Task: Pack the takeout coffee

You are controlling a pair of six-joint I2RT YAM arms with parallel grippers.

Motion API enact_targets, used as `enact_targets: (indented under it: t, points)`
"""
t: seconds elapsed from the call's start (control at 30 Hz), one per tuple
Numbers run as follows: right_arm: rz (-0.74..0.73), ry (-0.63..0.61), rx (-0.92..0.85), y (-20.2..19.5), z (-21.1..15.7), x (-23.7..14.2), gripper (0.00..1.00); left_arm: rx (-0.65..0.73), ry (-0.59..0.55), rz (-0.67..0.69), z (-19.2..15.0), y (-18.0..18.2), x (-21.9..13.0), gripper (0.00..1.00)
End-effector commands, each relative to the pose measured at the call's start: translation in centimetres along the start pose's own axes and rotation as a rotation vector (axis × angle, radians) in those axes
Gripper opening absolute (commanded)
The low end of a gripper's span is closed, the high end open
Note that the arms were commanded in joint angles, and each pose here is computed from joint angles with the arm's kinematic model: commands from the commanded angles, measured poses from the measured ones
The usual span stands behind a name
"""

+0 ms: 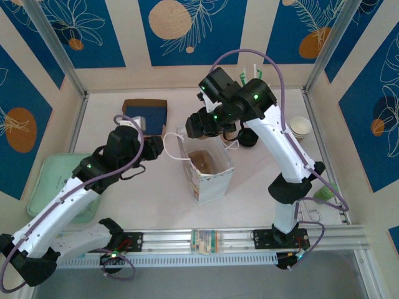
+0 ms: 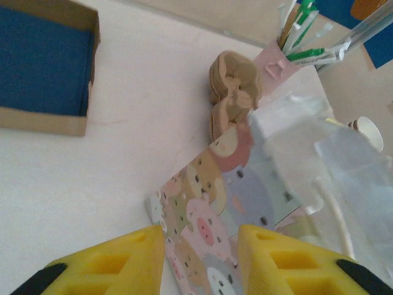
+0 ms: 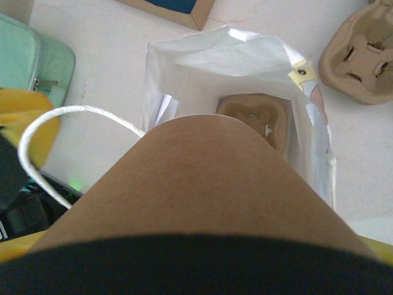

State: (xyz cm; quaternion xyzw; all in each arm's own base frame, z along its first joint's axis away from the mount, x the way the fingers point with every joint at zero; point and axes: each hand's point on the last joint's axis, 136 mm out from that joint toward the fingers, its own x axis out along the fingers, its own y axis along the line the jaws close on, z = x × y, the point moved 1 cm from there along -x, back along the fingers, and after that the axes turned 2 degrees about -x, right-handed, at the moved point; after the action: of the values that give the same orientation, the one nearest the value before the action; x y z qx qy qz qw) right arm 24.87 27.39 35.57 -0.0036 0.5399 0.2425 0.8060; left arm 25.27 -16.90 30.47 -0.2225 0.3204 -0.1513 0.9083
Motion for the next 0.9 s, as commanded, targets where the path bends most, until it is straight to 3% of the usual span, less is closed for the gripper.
enact_targets:
  t: [0.0,0.33,0.6,0.87]
  points:
    - [-0.095,0.132,0.017,-1.5,-3.5,-0.2,0.56,0.077,-0.026,0.038,1.5,0.1,-1.4,0.38]
    - [-0.135,0.167,0.025,-1.4,-4.8,0.4,0.55,0.175,-0.009,0.05,4.9,-2.3,-0.8,0.46]
    - [-0.15,0.206,0.035,-1.6,-6.1,1.1,0.52,0.213,0.128,-0.03,3.5,-4.6,3.6,0.53]
    - [-0.145,0.24,0.035,-1.3,-7.0,2.1,0.5,0.237,0.214,-0.013,2.0,-4.4,6.5,0.53]
